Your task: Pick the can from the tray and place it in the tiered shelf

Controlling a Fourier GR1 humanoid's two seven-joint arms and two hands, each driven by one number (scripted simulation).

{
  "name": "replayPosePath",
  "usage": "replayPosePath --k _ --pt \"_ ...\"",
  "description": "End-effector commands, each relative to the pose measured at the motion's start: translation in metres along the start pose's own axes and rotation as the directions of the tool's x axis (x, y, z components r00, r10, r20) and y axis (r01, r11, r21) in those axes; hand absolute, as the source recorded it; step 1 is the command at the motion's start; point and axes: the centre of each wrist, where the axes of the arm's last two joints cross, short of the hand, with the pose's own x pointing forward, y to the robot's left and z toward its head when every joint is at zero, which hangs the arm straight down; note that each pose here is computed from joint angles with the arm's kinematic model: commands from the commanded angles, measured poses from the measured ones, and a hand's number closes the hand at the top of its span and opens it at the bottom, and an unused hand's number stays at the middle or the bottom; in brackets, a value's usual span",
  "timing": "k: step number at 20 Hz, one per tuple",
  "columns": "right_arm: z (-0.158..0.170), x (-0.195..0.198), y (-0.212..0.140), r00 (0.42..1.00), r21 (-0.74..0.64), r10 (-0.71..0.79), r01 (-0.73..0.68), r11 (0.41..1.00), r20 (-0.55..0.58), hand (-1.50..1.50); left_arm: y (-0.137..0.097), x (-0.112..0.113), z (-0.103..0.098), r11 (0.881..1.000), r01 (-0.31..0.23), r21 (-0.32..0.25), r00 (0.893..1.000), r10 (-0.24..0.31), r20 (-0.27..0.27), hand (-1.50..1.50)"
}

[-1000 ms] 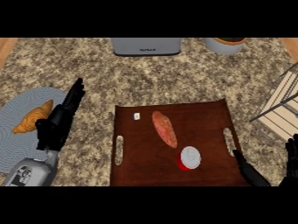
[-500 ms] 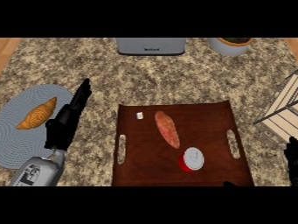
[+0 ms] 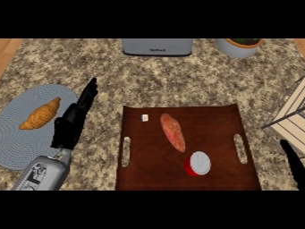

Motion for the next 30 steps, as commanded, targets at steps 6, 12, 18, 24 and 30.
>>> replayPosePath --k 6,12,18,24,30 --pt "0.019 0.067 0.001 0.964 0.082 0.236 -0.227 0.971 -0.121 -1.50 0.001 -0.001 0.000 1.000 0.005 0.002 1.000 -0.005 -0.008 0.00" --pt "-0.006 0.101 0.038 0.971 0.096 0.220 -0.212 0.973 -0.092 -1.50 -0.002 -0.006 0.005 1.000 -0.019 -0.008 1.000 0.019 0.001 0.00" --pt "0.006 0.103 0.056 0.960 0.051 0.257 -0.253 0.966 -0.112 -1.50 0.017 -0.004 0.000 1.000 -0.006 0.002 1.000 0.006 -0.016 0.00" --pt "0.003 0.118 0.080 0.960 0.063 0.252 -0.245 0.967 -0.126 -1.50 0.019 -0.017 0.000 1.000 -0.011 0.027 1.000 0.011 -0.023 0.00" --pt "0.001 0.111 0.075 0.957 0.074 0.250 -0.241 0.968 -0.149 -1.50 0.003 -0.008 0.004 1.000 0.007 0.022 1.000 -0.007 0.004 0.00"
